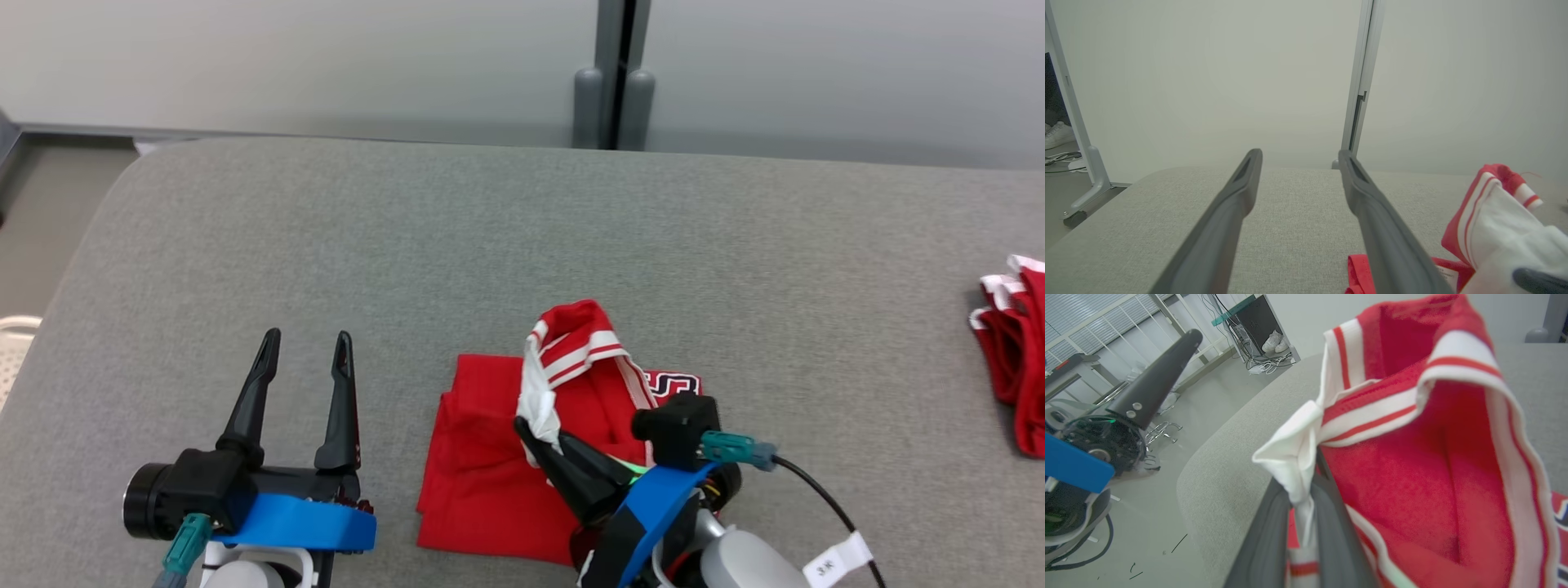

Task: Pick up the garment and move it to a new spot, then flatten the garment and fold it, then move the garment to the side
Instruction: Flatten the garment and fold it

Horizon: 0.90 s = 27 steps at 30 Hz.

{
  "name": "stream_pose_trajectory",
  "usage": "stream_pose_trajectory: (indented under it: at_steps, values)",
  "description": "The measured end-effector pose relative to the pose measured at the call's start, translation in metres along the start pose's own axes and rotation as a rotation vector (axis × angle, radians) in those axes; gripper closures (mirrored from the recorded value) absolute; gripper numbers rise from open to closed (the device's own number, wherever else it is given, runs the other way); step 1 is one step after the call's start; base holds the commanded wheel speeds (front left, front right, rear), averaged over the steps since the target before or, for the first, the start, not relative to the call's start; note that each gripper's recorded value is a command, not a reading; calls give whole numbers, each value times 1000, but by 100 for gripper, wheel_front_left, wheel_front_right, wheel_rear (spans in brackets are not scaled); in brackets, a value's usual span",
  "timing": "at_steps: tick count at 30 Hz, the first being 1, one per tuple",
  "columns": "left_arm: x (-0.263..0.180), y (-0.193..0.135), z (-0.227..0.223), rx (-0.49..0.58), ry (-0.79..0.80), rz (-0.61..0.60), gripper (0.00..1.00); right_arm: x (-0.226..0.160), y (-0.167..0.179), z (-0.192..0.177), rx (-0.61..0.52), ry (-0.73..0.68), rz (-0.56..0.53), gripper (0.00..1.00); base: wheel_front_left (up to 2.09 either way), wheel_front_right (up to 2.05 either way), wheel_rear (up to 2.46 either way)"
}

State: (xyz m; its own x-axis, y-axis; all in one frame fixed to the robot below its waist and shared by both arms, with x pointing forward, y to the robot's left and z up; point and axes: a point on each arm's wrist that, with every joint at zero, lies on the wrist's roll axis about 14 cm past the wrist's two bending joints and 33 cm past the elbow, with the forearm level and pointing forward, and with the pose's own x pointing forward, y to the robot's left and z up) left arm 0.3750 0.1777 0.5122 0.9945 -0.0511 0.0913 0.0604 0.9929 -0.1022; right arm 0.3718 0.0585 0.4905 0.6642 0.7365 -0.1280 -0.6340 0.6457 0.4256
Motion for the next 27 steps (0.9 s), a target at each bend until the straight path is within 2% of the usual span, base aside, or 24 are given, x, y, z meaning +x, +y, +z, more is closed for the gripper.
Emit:
stream_pose_trajectory:
  at_steps: [7, 8, 9, 12, 20, 23, 27]
  values:
    - [3, 11, -8, 3, 24, 32, 0, 30, 3, -33, 47, 67, 62, 100, 0, 0, 0]
    - [4, 12, -10, 4, 29, 36, 0, 33, 3, -37, 46, 79, 68, 75, 0, 0, 0]
    - [4, 14, -12, 4, 34, 40, 0, 36, 3, -38, 47, 78, 74, 0, 0, 0, 0]
    - [6, 15, -15, 3, 44, 43, 0, 42, 6, -31, 35, 35, 96, 0, 0, 0, 0]
    - [13, 7, -20, 6, 50, 13, 0, 44, 18, 31, -55, -203, 148, 0, 0, 0, 0]
    - [14, 3, -20, 3, 50, 2, 0, 33, -6, 64, -119, -305, 72, 0, 0, 0, 0]
    - [14, -2, -21, 8, 51, -17, 0, -9, -66, 87, -194, -384, -123, 0, 0, 0, 0]
